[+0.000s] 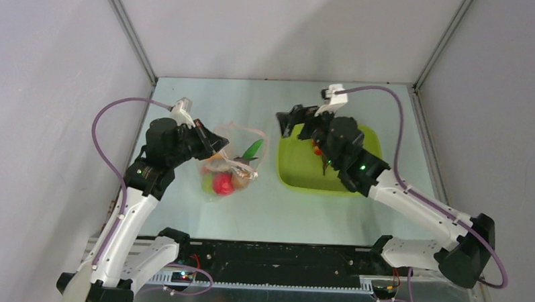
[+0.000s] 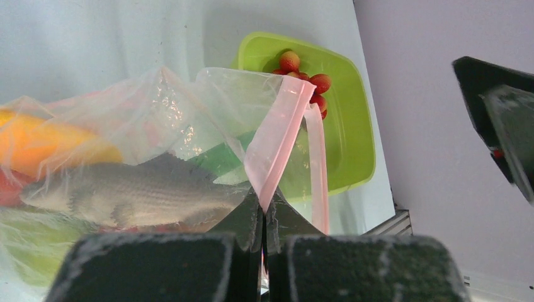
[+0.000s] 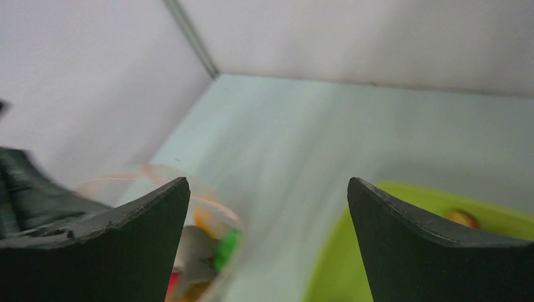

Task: Place the food in the zip-top bag and seal the zipper
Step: Pick up the fake fruit from the bin.

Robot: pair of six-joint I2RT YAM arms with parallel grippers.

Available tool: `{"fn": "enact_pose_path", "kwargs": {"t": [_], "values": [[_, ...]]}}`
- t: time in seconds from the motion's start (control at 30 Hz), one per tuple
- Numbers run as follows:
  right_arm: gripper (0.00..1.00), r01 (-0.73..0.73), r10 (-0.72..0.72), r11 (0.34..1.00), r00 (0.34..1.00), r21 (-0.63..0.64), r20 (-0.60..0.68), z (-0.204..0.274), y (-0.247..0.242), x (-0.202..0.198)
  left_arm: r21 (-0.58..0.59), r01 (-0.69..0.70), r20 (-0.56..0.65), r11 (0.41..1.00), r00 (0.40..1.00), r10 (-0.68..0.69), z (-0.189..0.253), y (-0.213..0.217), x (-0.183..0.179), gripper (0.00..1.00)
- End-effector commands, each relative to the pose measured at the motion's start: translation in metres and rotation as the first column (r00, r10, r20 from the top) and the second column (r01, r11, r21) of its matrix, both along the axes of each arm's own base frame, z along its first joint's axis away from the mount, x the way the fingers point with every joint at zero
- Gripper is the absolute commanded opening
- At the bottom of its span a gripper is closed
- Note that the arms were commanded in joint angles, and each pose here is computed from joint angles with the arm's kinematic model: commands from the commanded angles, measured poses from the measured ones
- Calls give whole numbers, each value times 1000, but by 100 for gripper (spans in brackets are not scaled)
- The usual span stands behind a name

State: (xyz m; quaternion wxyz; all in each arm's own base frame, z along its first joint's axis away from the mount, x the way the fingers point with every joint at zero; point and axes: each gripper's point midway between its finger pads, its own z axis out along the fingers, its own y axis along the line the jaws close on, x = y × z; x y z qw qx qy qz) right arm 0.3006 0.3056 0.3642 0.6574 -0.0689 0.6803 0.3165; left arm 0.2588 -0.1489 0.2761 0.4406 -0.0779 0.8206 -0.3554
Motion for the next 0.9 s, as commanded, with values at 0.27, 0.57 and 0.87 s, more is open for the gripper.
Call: {"fn": "enact_pose_path", "kwargs": {"t": [0.27, 0.57, 0.87], "values": [[98, 64, -243, 949, 775, -310, -584, -161, -145, 30, -20, 49, 74, 999, 996, -47, 17, -6, 2, 0], [97, 68, -322, 920, 690, -385, -648, -235, -176, 82, -20, 83, 81, 996, 993, -81, 18, -10, 0, 0], [96, 108, -372, 911, 634, -399, -678, -279, -181, 113, -26, 101, 91, 995, 991, -98, 21, -13, -2, 0]]}}
